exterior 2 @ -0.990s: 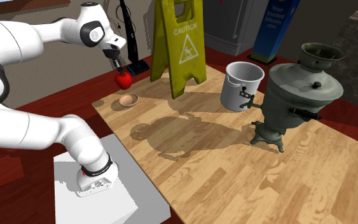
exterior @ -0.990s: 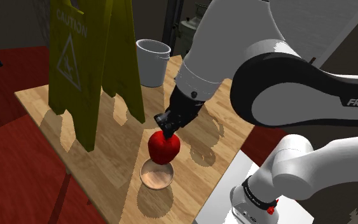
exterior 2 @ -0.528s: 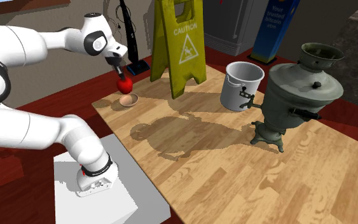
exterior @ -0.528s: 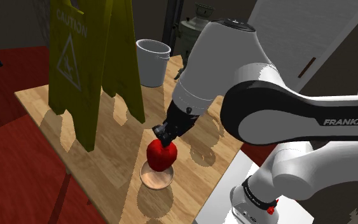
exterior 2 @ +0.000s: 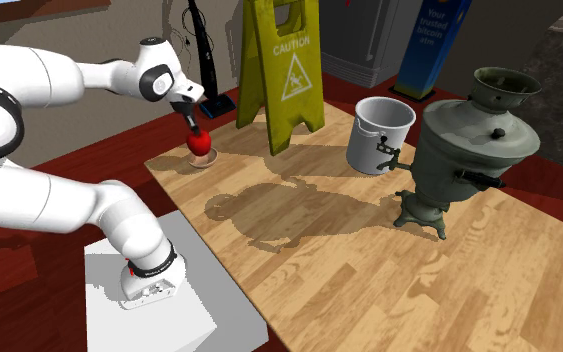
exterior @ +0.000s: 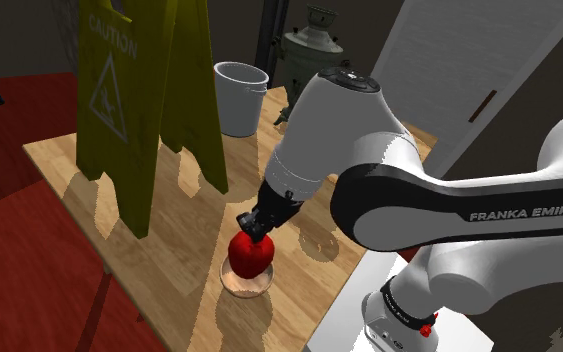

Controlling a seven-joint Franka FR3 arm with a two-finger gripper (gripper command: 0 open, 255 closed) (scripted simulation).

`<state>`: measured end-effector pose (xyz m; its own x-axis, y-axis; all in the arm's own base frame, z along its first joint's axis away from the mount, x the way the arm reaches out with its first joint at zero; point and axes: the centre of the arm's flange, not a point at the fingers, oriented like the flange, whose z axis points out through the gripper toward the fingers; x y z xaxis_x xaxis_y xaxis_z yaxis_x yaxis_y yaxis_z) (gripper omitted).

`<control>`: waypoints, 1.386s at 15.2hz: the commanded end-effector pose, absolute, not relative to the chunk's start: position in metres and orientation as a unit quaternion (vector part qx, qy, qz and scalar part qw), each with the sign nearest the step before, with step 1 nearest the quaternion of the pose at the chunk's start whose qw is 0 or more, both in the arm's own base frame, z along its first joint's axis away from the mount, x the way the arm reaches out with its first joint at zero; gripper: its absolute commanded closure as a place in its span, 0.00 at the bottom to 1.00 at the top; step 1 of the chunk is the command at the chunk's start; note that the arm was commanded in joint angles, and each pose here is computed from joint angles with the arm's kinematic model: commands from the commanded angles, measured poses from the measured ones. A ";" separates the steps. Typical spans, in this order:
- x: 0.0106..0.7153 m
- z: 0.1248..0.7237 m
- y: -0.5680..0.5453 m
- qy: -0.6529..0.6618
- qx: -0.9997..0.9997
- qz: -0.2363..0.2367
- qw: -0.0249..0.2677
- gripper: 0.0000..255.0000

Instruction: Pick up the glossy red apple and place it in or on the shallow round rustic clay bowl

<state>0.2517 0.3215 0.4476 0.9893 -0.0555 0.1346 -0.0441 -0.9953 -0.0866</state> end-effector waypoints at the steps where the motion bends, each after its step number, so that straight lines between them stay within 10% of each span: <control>1: 0.251 0.442 0.322 0.025 -0.996 -0.069 0.042 1.00; 8: 0.251 0.442 0.322 0.025 -0.996 -0.069 0.042 1.00; 9: 0.251 0.442 0.322 0.025 -0.996 -0.069 0.042 0.00; 21: 0.244 0.491 0.318 0.025 -0.996 -0.069 0.042 0.00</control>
